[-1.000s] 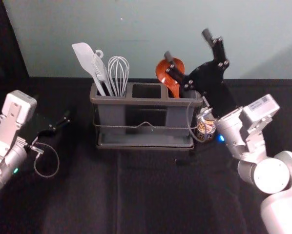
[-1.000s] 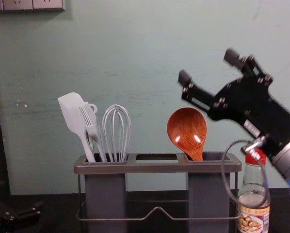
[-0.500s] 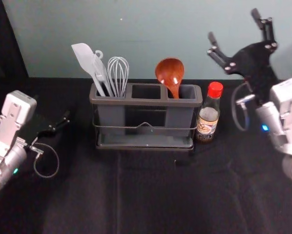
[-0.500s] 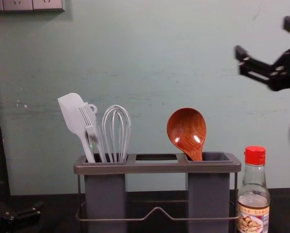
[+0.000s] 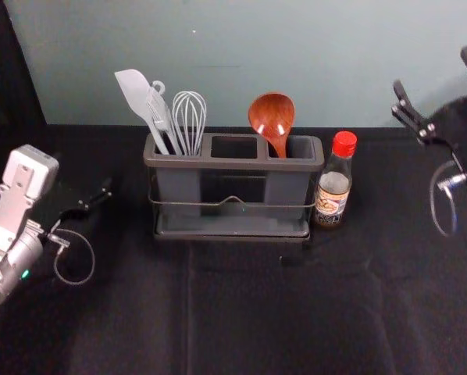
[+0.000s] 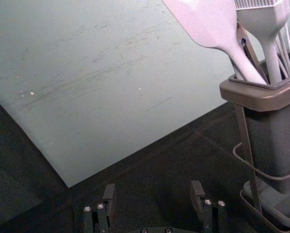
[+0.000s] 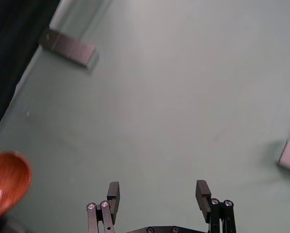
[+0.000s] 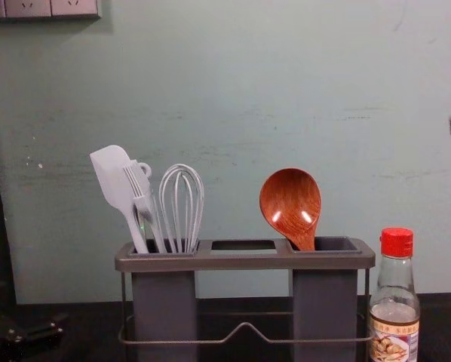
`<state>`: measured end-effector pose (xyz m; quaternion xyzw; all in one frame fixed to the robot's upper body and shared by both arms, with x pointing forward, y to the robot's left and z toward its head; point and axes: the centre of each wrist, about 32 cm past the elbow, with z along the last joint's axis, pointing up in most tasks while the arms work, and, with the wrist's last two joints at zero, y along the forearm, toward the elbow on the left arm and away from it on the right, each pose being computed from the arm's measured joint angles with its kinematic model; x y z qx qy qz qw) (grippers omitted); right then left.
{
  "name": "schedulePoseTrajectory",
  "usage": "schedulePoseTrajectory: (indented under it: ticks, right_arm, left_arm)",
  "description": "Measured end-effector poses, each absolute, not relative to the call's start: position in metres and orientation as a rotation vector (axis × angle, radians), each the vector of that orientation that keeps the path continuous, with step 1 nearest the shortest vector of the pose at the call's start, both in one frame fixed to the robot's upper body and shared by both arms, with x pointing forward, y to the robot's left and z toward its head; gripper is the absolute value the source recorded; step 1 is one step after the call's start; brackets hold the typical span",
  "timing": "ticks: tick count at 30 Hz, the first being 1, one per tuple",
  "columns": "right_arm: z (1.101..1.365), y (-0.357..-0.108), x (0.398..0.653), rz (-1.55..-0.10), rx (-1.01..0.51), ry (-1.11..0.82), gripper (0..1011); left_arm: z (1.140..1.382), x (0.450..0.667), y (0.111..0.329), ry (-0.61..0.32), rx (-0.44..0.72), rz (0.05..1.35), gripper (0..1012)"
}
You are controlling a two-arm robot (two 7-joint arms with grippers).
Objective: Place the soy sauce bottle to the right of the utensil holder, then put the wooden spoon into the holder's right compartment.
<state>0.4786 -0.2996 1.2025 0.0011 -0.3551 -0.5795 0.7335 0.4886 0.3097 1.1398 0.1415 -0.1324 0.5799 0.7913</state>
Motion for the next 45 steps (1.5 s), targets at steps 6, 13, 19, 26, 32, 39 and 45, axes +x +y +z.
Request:
schedulePoseTrajectory:
  ticks: [6,13,19,26,32,39,45]
  right_arm:
    - [1.196,-0.318,0.467,-1.263,-0.073,-0.615,1002]
    - [1.186,-0.336,0.459,-1.254,-0.133,-0.479,1002]
    - [1.167,-0.343,0.457,-1.264,-0.14,-0.407,1002]
    - [1.149,-0.341,0.462,-1.265,-0.133,-0.338,1002]
    - [1.143,-0.336,0.467,-1.267,-0.147,-0.271,1002]
    - [1.14,-0.332,0.473,-1.275,-0.141,-0.261,1002]
    - [1.138,-0.329,0.478,-1.29,-0.114,-0.258,1002]
  left_arm:
    - [1.14,0.489,0.31,-0.285,0.304,1.248,1000]
    - [1.14,0.489,0.31,-0.285,0.304,1.248,1000]
    - [1.14,0.489,0.31,-0.285,0.304,1.248,1000]
    - [1.14,0.489,0.31,-0.285,0.304,1.248,1000]
    - [1.14,0.489,0.31,-0.285,0.305,1.248,1000]
    - [1.14,0.489,0.31,-0.285,0.304,1.248,1000]
    - [1.14,0.489,0.31,-0.285,0.304,1.248,1000]
